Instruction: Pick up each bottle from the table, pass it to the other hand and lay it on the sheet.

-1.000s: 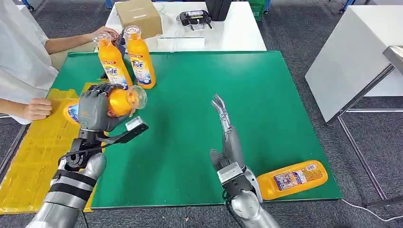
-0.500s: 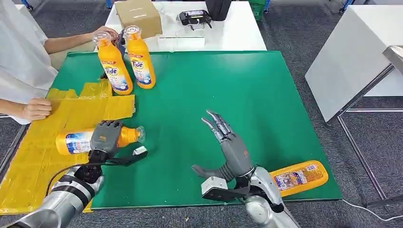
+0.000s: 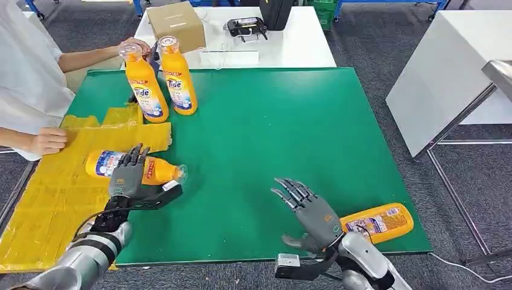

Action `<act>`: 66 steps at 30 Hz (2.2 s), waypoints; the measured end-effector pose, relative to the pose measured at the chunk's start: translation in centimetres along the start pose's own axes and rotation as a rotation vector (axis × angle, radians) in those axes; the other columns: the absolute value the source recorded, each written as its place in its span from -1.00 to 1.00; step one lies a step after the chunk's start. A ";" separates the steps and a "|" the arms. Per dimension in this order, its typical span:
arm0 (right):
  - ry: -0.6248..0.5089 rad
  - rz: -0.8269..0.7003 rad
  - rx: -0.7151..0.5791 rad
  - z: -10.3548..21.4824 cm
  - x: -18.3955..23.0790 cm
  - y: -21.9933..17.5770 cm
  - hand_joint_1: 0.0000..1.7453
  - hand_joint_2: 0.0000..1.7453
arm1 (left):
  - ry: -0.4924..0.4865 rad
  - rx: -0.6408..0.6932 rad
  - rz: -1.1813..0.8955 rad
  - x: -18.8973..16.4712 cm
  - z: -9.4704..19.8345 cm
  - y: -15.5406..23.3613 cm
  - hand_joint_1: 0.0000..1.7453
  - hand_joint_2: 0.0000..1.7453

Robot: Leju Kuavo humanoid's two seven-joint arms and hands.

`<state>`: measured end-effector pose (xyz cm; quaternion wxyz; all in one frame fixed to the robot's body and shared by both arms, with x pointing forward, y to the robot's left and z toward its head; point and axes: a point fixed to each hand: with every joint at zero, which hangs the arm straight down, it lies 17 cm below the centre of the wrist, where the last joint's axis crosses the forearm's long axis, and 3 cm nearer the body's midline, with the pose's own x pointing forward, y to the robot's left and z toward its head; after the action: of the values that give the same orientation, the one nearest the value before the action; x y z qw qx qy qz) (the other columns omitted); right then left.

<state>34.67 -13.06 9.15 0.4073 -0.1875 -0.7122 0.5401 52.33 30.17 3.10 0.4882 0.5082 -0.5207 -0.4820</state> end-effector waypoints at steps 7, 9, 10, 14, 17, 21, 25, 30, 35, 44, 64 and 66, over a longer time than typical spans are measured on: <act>0.008 -0.003 0.162 7.1 -2.5 2.0 -1.00 1.00 | 0.051 0.082 0.435 -0.8 0.8 2.0 -1.00 1.00; 0.019 0.015 0.204 9.2 -3.5 2.0 -1.00 1.00 | 0.063 0.116 0.501 -1.2 0.8 3.2 -1.00 1.00; 0.026 0.029 0.221 10.2 -4.2 1.7 -1.00 1.00 | 0.068 0.133 0.518 -1.5 0.9 3.7 -1.00 1.00; 0.030 0.035 0.227 10.5 -4.5 1.6 -1.00 1.00 | 0.070 0.139 0.522 -1.7 1.0 3.9 -1.00 1.00; 0.034 0.075 0.263 12.2 -5.5 0.9 -1.00 1.00 | 0.083 0.192 0.546 -2.5 1.2 5.4 -1.00 1.00; 0.031 0.087 0.270 12.5 -5.7 0.6 -1.00 1.00 | 0.084 0.204 0.552 -2.5 1.3 5.8 -1.00 1.00; 0.087 0.110 0.297 13.5 -7.0 0.6 -1.00 1.00 | 0.081 0.223 0.570 -2.5 1.5 6.2 -1.00 1.00; 0.211 0.192 0.318 15.7 -10.5 -0.3 -1.00 1.00 | 0.079 0.221 0.603 -2.0 1.8 6.2 -1.00 1.00; 0.355 0.422 0.230 15.6 -14.7 -3.2 -1.00 1.00 | 0.098 0.215 0.625 -1.4 2.6 5.8 -1.00 1.00; 0.509 0.479 0.175 14.9 -17.9 -3.1 -1.00 1.00 | 0.088 0.223 0.652 0.0 3.8 6.4 -1.00 1.00; 0.651 0.372 0.252 15.4 -23.8 -0.5 -1.00 1.00 | 0.034 0.234 0.733 2.5 4.0 7.1 -1.00 1.00; 0.669 0.361 0.264 15.2 -25.1 -0.1 -1.00 1.00 | 0.012 0.239 0.743 3.2 3.8 7.5 -1.00 1.00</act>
<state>37.76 -40.21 -1.47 0.5359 -0.4209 -0.4205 0.5990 48.08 27.15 10.41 0.5699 0.3413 -0.7187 -0.2052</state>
